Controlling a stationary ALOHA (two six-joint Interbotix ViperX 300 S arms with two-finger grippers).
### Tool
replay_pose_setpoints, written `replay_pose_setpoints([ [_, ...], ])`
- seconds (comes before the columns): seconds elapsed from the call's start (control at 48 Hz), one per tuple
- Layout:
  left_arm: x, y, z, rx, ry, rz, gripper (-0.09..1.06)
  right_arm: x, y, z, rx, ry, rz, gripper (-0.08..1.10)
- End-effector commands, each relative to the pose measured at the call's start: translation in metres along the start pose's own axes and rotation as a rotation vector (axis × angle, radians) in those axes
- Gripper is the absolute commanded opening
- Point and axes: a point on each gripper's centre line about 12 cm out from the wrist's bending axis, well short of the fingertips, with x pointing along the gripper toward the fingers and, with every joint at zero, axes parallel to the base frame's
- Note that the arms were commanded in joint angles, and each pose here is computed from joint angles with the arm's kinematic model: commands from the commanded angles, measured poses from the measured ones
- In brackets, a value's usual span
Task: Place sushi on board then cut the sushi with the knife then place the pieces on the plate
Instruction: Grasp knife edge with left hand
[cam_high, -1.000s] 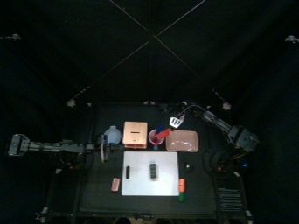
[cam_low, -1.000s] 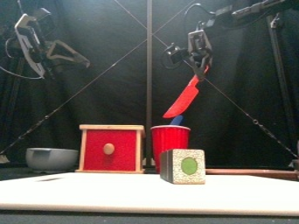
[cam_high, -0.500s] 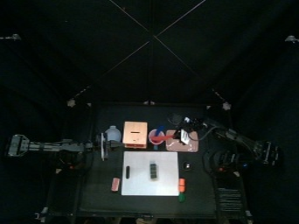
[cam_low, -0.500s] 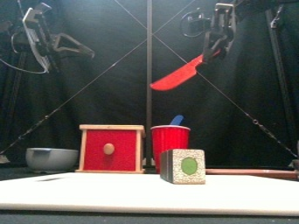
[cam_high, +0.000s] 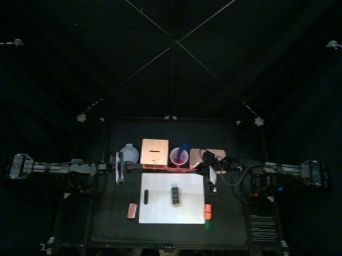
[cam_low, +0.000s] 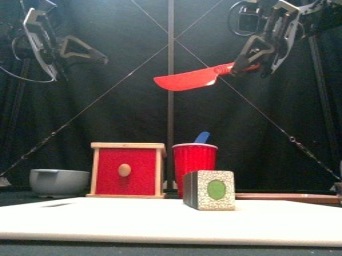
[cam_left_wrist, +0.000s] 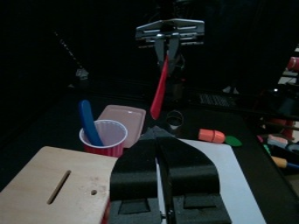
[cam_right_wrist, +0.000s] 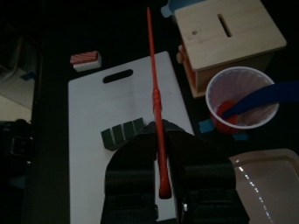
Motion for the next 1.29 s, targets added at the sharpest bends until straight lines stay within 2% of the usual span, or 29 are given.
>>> replay_pose_setpoints([
  [0.021, 0.004, -0.003, 0.001, 0.005, 0.005, -0.013, 0.42, 0.007, 0.005, -0.009, -0.049, -0.012, 0.006, 0.31],
  [0.146, 0.008, -0.016, -0.005, 0.011, 0.048, -0.066, 0.64, 0.015, 0.008, -0.021, -0.07, -0.015, 0.012, 0.31],
  [0.25, 0.014, -0.025, -0.008, 0.014, 0.074, -0.097, 0.81, 0.02, 0.009, -0.026, -0.069, -0.036, 0.013, 0.31],
  [0.396, 0.028, -0.032, -0.01, 0.019, 0.12, -0.114, 1.0, 0.026, 0.009, -0.031, -0.074, -0.05, 0.012, 0.31],
  [0.438, 0.033, -0.032, -0.012, 0.02, 0.141, -0.114, 1.03, 0.028, 0.011, -0.032, -0.075, -0.049, 0.016, 0.31],
  [0.667, 0.06, -0.033, -0.028, 0.018, 0.325, -0.094, 1.03, 0.039, 0.018, -0.038, -0.087, -0.015, 0.034, 0.31],
  [0.875, 0.087, -0.038, -0.044, 0.024, 0.469, -0.095, 1.03, 0.045, 0.02, -0.041, -0.086, 0.001, 0.036, 0.31],
  [1.083, 0.111, -0.044, -0.061, 0.033, 0.546, -0.1, 1.03, 0.05, 0.023, -0.042, -0.083, 0.014, 0.045, 0.31],
  [1.292, 0.127, -0.046, -0.075, 0.033, 0.582, -0.097, 1.02, 0.052, 0.027, -0.046, -0.074, 0.029, 0.056, 0.31],
])
